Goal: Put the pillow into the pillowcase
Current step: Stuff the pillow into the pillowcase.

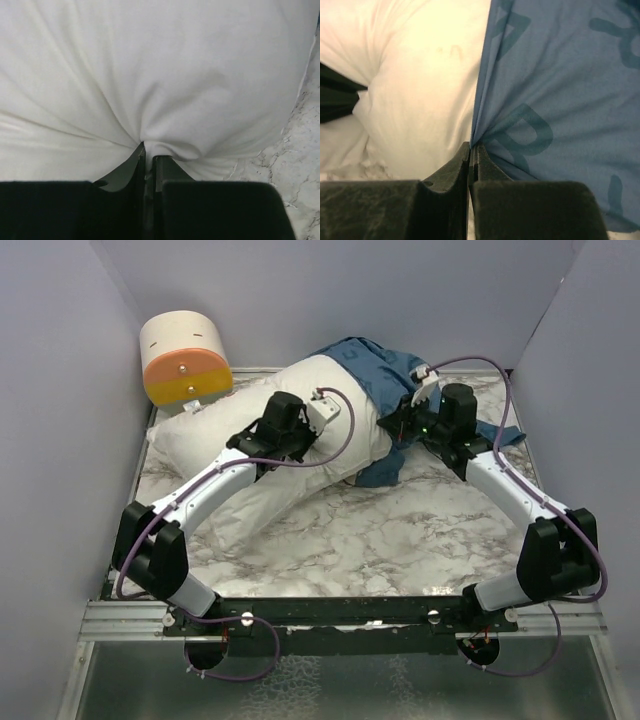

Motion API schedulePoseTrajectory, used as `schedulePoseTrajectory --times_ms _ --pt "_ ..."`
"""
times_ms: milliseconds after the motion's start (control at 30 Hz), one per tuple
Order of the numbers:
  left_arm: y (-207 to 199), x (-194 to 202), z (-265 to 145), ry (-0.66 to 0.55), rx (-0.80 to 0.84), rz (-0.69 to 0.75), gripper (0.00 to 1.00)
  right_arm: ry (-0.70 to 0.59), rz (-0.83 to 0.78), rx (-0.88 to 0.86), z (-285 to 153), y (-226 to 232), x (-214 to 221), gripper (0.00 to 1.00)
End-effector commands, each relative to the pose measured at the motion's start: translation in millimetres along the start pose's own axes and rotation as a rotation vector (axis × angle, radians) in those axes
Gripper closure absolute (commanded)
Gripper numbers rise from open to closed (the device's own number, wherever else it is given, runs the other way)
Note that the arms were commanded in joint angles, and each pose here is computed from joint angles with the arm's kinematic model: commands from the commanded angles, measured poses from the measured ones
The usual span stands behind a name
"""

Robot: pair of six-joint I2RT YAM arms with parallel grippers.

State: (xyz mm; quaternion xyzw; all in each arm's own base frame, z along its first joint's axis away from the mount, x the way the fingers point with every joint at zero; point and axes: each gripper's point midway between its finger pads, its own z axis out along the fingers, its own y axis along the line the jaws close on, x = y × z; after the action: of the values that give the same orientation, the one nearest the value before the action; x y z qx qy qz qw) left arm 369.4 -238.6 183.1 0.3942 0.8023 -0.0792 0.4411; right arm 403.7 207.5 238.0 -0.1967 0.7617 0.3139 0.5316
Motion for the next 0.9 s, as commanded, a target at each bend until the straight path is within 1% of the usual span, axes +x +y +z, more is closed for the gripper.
schedulePoseTrajectory --times_ms 0,67,133,200,233,300,367,433,500,567,633,667,700,767,833,867 --pt "1 -21 -5 -0.153 0.101 -0.169 1.00 0.149 0.088 -0.134 -5 41 51 0.99" --pt "6 -27 -11 -0.207 0.122 -0.214 1.00 0.204 0.146 -0.079 -16 35 91 0.99" --pt "6 -34 -13 -0.254 0.164 -0.251 1.00 0.229 0.169 -0.068 -24 40 114 0.99" --pt "-1 -38 -12 -0.268 0.231 -0.276 1.00 0.252 0.165 -0.093 -23 52 125 0.99" --pt "-7 -39 -11 -0.266 0.270 -0.282 1.00 0.250 0.156 -0.132 -20 63 124 0.99" --pt "-15 -38 -7 -0.258 0.322 -0.292 1.00 0.228 0.131 -0.233 -9 89 109 0.99" --pt "-24 -36 -4 -0.246 0.362 -0.295 1.00 0.188 0.107 -0.319 5 111 84 0.99" --pt "-35 -33 -2 -0.225 0.380 -0.265 1.00 0.115 0.087 -0.357 19 121 45 0.99" --pt "-46 -30 -2 -0.201 0.383 -0.211 1.00 0.016 0.060 -0.331 29 121 -4 0.99" --pt "-59 -28 -3 -0.184 0.394 -0.157 1.00 -0.073 0.037 -0.269 33 114 -50 0.99" --pt "-64 -29 -7 -0.187 0.402 -0.128 1.00 -0.138 0.033 -0.156 34 92 -81 0.99" --pt "-65 -31 -9 -0.192 0.402 -0.122 1.00 -0.163 0.046 -0.099 31 76 -89 0.99" --pt "-64 -31 -10 -0.196 0.400 -0.118 1.00 -0.179 0.064 -0.046 28 59 -92 0.99" --pt "-62 -36 -15 -0.213 0.388 -0.112 1.00 -0.160 0.072 0.021 21 38 -79 0.99" --pt "-60 -39 -18 -0.225 0.378 -0.119 1.00 -0.080 0.067 0.007 18 38 -45 0.99" --pt "-59 -40 -18 -0.226 0.375 -0.132 1.00 -0.021 0.074 -0.045 19 48 -23 0.99"
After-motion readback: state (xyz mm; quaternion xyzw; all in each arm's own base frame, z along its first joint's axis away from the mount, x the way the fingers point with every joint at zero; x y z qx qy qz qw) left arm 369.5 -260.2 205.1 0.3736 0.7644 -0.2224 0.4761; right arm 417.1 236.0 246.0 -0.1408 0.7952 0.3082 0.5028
